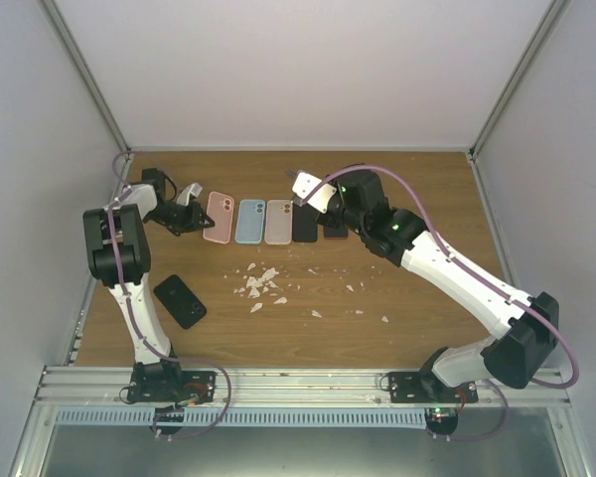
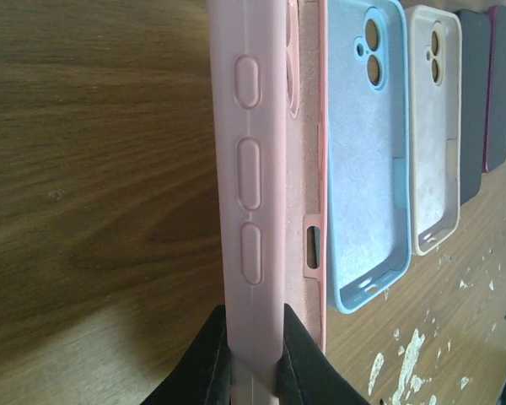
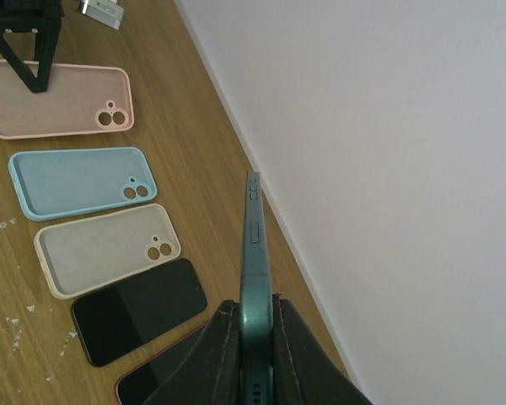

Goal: Take the phone out of the phone case
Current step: Place the phone case at the center of the board.

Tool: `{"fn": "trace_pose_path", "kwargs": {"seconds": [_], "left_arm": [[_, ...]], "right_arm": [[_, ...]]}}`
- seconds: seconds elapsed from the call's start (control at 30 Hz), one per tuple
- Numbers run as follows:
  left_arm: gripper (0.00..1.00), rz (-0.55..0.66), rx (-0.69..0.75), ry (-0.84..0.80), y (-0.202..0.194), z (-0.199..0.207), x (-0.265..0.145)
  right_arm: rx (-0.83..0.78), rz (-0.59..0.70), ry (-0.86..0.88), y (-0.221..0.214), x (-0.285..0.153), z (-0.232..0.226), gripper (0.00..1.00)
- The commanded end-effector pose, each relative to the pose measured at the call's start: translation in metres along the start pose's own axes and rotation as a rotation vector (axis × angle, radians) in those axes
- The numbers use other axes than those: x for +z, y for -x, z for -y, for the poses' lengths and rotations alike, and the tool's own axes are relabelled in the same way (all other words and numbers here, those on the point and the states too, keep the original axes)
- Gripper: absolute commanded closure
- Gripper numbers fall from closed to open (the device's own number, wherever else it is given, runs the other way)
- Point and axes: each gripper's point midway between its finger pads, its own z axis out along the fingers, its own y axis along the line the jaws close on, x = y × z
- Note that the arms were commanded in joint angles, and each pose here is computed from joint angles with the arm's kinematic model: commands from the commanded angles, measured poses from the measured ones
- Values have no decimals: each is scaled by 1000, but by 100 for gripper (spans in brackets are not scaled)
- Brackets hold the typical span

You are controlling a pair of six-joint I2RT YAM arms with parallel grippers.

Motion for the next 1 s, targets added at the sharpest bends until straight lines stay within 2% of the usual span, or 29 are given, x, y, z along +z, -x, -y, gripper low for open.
{"fn": "trace_pose_path", "kwargs": {"seconds": [0.0,0.2,0.47,0.7,0.83,0.97], "left_arm": [[100,16,-19,24,11,-10,2],[100,0,-52,93,9,-26,10],[90,-31,-73,193,2,-36,21],[69,-35,-130,266,-4,-45,17],[61,-31,-128,299,-6,-46,11],[44,-13,-112,339,-2,-43,-3]], "right_arm": [[26,39,-53,9,-7,15,99],[27,38,-55,8,-6,16,100],[30,38,-55,8,-5,15,100],[27,40,-57,9,-6,16,100],[21,44,-64,10,-7,18,100],[13,56,-75,13,-11,21,100]]}}
